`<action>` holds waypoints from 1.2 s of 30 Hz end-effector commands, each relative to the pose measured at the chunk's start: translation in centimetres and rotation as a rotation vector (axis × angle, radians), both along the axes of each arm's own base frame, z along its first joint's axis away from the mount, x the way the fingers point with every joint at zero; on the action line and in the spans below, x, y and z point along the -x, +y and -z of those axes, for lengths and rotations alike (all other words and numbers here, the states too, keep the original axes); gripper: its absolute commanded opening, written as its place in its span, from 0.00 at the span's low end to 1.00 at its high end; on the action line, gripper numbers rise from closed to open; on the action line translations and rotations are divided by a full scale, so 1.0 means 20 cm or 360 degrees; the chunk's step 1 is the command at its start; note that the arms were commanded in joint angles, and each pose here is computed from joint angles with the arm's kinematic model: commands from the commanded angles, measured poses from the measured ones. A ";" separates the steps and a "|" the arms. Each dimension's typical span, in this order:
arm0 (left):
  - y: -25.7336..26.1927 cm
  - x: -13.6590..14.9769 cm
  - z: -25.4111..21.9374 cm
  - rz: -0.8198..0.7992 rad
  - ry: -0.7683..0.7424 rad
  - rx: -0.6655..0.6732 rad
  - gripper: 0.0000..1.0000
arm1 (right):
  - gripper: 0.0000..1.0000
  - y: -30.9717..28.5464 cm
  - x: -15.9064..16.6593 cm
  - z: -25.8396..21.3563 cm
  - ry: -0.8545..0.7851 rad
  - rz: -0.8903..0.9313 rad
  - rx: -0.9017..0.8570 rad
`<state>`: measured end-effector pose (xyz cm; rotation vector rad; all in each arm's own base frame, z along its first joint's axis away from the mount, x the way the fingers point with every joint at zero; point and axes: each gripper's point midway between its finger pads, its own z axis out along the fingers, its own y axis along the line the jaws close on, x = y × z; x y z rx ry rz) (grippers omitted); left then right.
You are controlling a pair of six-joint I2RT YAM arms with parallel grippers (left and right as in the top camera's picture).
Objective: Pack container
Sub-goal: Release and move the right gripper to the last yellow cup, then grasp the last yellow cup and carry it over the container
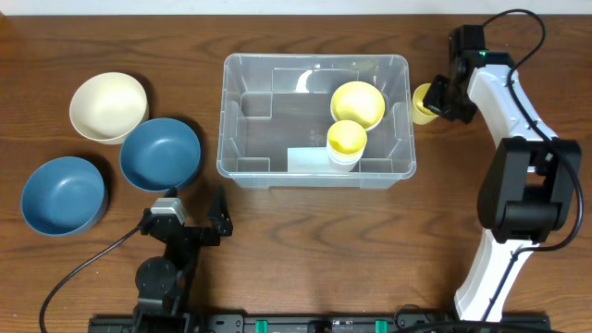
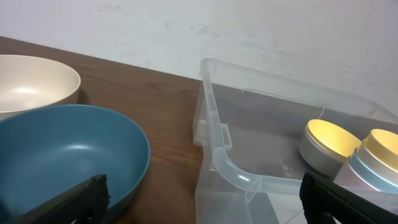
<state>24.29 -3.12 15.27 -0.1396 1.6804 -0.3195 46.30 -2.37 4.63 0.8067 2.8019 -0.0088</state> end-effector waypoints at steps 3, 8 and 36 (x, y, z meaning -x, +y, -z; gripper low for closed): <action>0.01 0.00 0.08 -0.0010 0.0069 -0.0041 0.98 | 0.01 -0.13 0.05 -0.07 0.0018 0.0108 0.0021; 0.01 0.00 0.08 -0.0010 0.0069 -0.0041 0.98 | 0.01 -0.18 0.06 -0.35 -0.0168 0.0125 -0.0041; 0.01 0.00 0.08 -0.0010 0.0069 -0.0041 0.98 | 0.01 0.85 0.47 -0.80 -0.0331 -0.0867 -0.0192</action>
